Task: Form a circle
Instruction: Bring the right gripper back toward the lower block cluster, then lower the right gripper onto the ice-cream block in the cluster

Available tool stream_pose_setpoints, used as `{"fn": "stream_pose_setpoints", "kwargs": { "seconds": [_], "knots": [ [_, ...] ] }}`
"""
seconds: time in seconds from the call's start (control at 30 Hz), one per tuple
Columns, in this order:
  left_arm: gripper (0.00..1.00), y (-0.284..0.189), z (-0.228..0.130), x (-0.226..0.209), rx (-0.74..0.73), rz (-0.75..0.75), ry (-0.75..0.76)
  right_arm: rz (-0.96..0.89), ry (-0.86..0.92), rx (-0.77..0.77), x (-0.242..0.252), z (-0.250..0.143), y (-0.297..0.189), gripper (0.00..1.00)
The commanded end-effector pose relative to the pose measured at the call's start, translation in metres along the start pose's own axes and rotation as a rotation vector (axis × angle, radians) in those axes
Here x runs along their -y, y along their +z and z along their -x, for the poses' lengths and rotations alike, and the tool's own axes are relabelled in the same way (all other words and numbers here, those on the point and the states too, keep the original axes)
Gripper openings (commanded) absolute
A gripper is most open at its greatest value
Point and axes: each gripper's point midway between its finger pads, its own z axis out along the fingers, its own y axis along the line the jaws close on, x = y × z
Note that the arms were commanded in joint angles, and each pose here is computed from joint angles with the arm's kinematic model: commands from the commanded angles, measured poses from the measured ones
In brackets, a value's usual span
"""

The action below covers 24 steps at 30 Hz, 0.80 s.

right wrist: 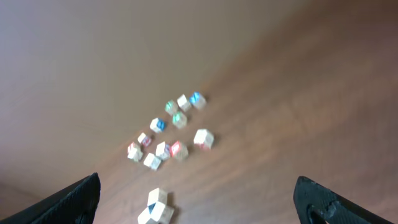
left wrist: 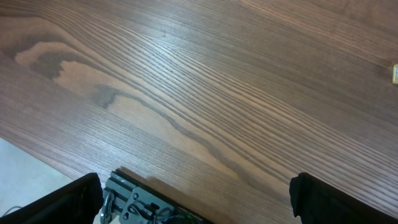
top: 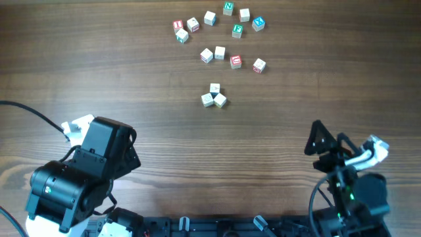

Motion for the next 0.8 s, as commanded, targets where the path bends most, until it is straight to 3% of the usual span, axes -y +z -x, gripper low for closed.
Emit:
{"fn": "stream_pose_setpoints", "kwargs": {
  "seconds": [0.0,0.07,0.2,0.4,0.77],
  "knots": [
    [1.0,0.0,0.0,-0.001,-0.001,0.002,-0.021,-0.069,0.293,-0.13,0.007,-0.028,0.018,1.0],
    [1.0,0.0,0.0,-0.001,-0.001,0.002,-0.021,-0.044,0.298,-0.215,-0.003,-0.042,0.027,1.0],
    [1.0,0.0,0.0,-0.001,-0.001,0.002,-0.021,0.131,0.146,-0.387,-0.043,-0.067,0.052,0.99],
    [1.0,0.0,0.0,-0.001,-0.001,0.002,-0.021,0.097,0.154,-0.647,-0.062,-0.106,0.083,0.99],
    [1.0,0.0,0.0,-0.001,-0.002,0.002,-0.021,0.066,0.036,-0.805,-0.156,-0.179,0.119,1.0]
  ]
}}
